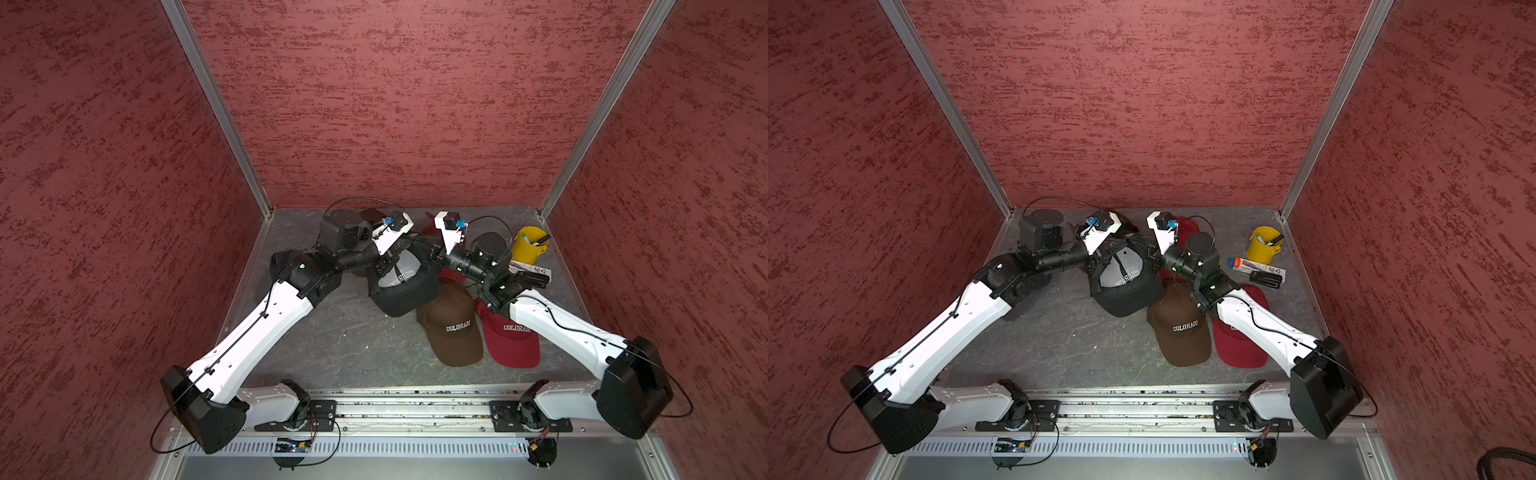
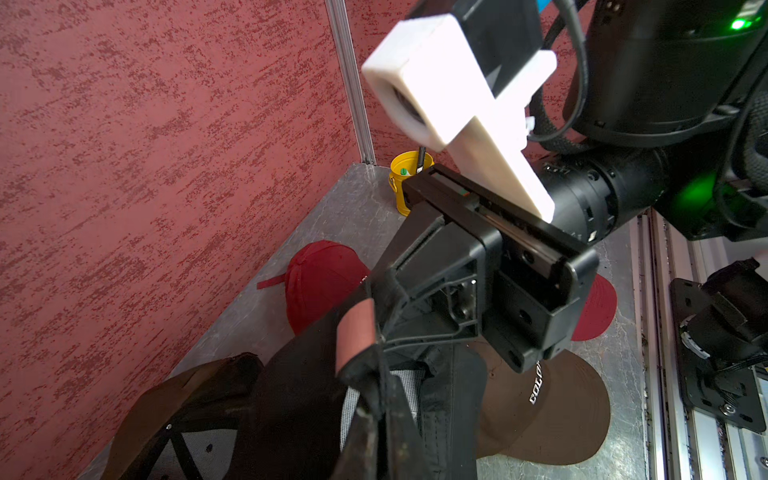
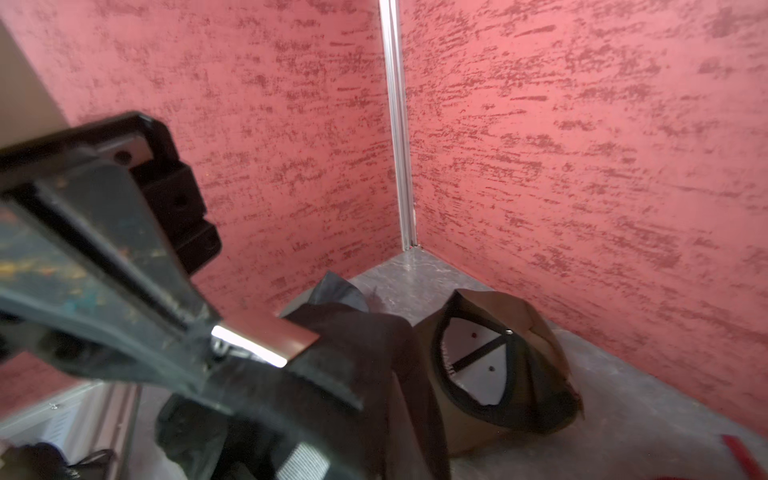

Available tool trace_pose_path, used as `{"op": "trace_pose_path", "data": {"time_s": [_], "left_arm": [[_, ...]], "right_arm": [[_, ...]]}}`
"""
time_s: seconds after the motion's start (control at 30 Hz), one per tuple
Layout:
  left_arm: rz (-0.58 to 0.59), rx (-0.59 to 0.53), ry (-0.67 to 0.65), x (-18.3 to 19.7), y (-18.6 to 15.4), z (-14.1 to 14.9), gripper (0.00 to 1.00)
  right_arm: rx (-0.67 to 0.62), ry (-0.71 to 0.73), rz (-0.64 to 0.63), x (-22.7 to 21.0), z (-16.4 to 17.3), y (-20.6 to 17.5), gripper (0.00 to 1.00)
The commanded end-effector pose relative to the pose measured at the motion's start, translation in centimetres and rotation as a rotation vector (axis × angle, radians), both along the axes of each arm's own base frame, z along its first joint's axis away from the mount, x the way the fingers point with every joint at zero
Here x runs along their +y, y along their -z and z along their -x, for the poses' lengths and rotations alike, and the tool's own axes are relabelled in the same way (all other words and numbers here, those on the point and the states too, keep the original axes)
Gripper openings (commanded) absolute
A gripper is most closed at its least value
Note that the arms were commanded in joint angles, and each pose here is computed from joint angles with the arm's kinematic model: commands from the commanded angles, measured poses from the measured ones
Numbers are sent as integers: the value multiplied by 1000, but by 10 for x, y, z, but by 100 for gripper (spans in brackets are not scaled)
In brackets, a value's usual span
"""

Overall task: Open the adjustable buckle of the baseball cap
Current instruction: Pick up the baseball cap from the center of the board.

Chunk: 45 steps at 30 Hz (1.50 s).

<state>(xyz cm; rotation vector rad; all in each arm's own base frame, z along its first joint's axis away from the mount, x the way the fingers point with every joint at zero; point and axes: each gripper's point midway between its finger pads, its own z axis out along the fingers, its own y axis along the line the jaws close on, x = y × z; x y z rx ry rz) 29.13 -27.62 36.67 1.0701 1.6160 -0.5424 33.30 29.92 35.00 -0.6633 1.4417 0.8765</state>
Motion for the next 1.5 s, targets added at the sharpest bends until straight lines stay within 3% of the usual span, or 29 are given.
{"op": "trace_pose_path", "data": {"time_s": [0.0,0.07,0.1,0.27,0.33,0.5,0.73,1.0,1.13,1.47], "left_arm": [[1,16,-12,1,3,3,0],[-1,31,-18,2,7,3,0],[-2,41,-21,3,8,3,5],[-15,104,-19,3,20,7,33],[-1,107,-24,4,21,9,50],[32,96,-15,5,12,14,60],[112,90,8,-2,-21,13,59],[188,117,69,-7,-43,18,46],[195,153,76,-10,-42,12,37],[194,264,102,-14,-25,6,39]], "right_arm": [[-74,56,-60,-8,0,-29,0],[-96,77,-70,-13,2,-32,0],[-109,85,-78,-15,4,-35,0],[-132,85,-90,-13,8,-38,0],[-135,84,-89,-11,8,-37,0],[-152,90,-64,-8,9,-33,0],[-170,82,-14,0,12,-27,0],[-195,89,15,8,20,-22,0],[-207,85,20,11,22,-24,0],[-198,92,32,15,19,-21,0]]}}
